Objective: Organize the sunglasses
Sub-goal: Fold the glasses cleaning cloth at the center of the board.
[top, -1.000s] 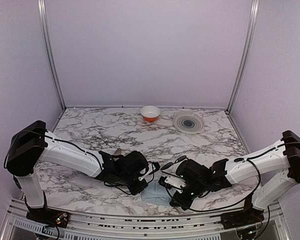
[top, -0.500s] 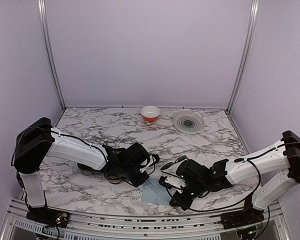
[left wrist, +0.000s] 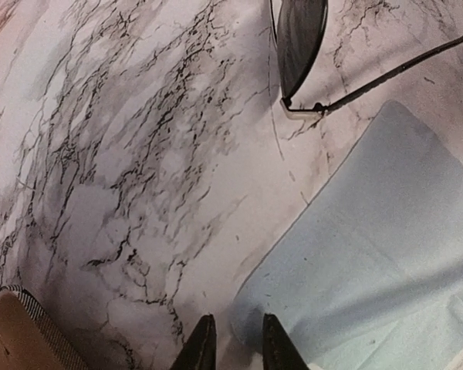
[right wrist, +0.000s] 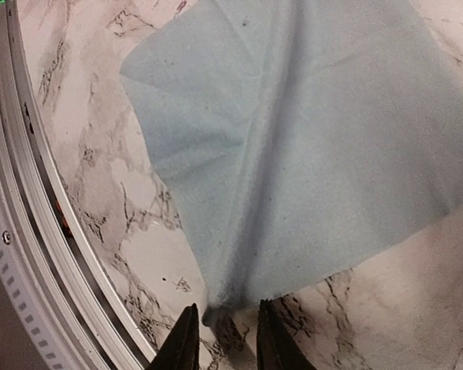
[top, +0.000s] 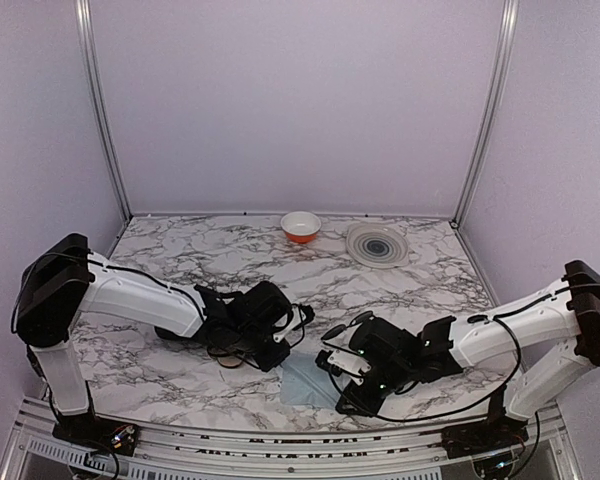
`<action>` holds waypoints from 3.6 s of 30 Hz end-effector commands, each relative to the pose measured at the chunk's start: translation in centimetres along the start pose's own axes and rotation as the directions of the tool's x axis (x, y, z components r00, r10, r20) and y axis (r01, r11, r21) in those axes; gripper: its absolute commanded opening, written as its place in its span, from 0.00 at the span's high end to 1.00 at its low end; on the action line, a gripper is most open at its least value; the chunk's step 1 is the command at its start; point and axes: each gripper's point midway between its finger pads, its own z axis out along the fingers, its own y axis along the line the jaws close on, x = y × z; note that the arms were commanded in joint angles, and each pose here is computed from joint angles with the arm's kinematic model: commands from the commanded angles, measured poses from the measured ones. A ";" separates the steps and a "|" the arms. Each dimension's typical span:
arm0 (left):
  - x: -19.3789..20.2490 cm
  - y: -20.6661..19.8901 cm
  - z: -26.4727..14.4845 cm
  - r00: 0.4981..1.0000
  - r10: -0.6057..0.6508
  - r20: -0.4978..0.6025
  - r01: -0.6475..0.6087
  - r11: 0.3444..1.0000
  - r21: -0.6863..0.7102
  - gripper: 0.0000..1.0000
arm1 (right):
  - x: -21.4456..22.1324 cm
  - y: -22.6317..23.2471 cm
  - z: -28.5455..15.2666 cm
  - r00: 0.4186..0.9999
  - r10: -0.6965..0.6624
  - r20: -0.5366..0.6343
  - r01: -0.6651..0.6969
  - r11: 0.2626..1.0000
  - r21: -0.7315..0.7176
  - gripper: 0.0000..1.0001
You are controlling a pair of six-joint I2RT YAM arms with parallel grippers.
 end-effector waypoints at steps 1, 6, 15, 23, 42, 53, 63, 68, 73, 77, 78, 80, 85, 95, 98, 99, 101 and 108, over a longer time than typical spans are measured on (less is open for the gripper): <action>-0.9 0.3 -3.4 0.999 0.008 0.047 -0.008 1.000 0.007 0.75 | -1.0 -0.8 -1.0 1.000 -0.005 0.013 0.004 0.997 0.079 0.74; -0.2 -0.1 -5.7 0.992 0.073 0.104 -0.073 0.997 0.005 0.63 | -2.3 -1.4 -2.9 0.996 -0.030 0.088 0.017 0.991 0.136 0.72; 1.4 2.3 -5.7 0.998 -0.042 0.056 0.045 0.998 -0.048 0.21 | -4.8 -1.5 -6.6 0.950 -0.096 0.296 0.043 0.983 0.180 0.67; -3.2 4.2 -11.1 0.941 -0.045 0.335 0.099 0.984 -0.145 0.01 | -6.1 -2.5 -8.4 0.920 -0.089 0.381 -0.008 0.969 0.246 0.65; 3.1 -7.5 -10.6 0.721 0.512 0.467 -0.599 0.799 0.049 0.28 | -10.3 -6.7 -16.8 0.720 -0.025 0.694 -0.328 0.868 0.372 0.00; 4.4 -10.3 -6.5 0.697 0.610 0.377 -0.699 0.694 0.172 0.50 | -8.2 -7.7 -14.8 0.772 0.010 0.636 -0.337 0.854 0.396 0.01; 5.7 -10.8 -4.3 0.711 0.635 0.302 -0.703 0.656 0.275 0.57 | -7.9 -7.7 -13.4 0.790 0.034 0.612 -0.337 0.858 0.388 0.02; 6.3 -10.0 -3.9 0.734 0.627 0.261 -0.679 0.662 0.318 0.60 | -7.5 -7.9 -13.1 0.793 0.036 0.608 -0.337 0.857 0.390 0.02; 6.2 -9.2 -3.6 0.738 0.627 0.250 -0.674 0.663 0.327 0.62 | -7.2 -8.1 -12.7 0.798 0.034 0.602 -0.336 0.854 0.396 0.02; 6.2 -9.5 -3.2 0.729 0.639 0.246 -0.681 0.641 0.354 0.63 | -7.1 -8.3 -12.4 0.805 0.027 0.593 -0.329 0.851 0.409 0.01; 6.2 -9.6 -3.0 0.729 0.640 0.241 -0.680 0.638 0.362 0.63 | -7.0 -8.3 -12.4 0.807 0.024 0.590 -0.327 0.850 0.413 0.01; 6.6 -9.5 -2.6 0.729 0.647 0.224 -0.677 0.632 0.378 0.67 | -7.0 -8.4 -12.3 0.810 0.021 0.586 -0.325 0.848 0.419 0.01; 6.9 -9.1 -1.9 0.734 0.651 0.196 -0.667 0.634 0.392 0.74 | -6.9 -8.6 -12.3 0.816 0.011 0.578 -0.319 0.843 0.434 0.01; 7.3 -8.6 -1.6 0.737 0.654 0.174 -0.660 0.638 0.397 0.92 | -7.0 -8.8 -12.0 0.826 -0.008 0.563 -0.299 0.842 0.449 0.00; 7.0 -8.6 -1.5 0.736 0.654 0.177 -0.662 0.640 0.390 0.95 | -7.1 -8.6 -11.8 0.828 -0.007 0.560 -0.292 0.847 0.443 0.00; 6.9 -8.5 -1.4 0.738 0.651 0.178 -0.661 0.642 0.388 0.96 | -7.1 -8.6 -11.7 0.831 -0.008 0.556 -0.289 0.849 0.443 0.00; 6.6 -8.6 -1.6 0.743 0.644 0.183 -0.656 0.647 0.389 0.99 | -7.1 -8.4 -11.6 0.835 -0.005 0.550 -0.284 0.852 0.439 0.00; 5.6 -9.0 -3.1 0.788 0.582 0.200 -0.608 0.688 0.395 1.00 | -6.8 -7.5 -10.2 0.860 -0.027 0.509 -0.215 0.886 0.411 0.01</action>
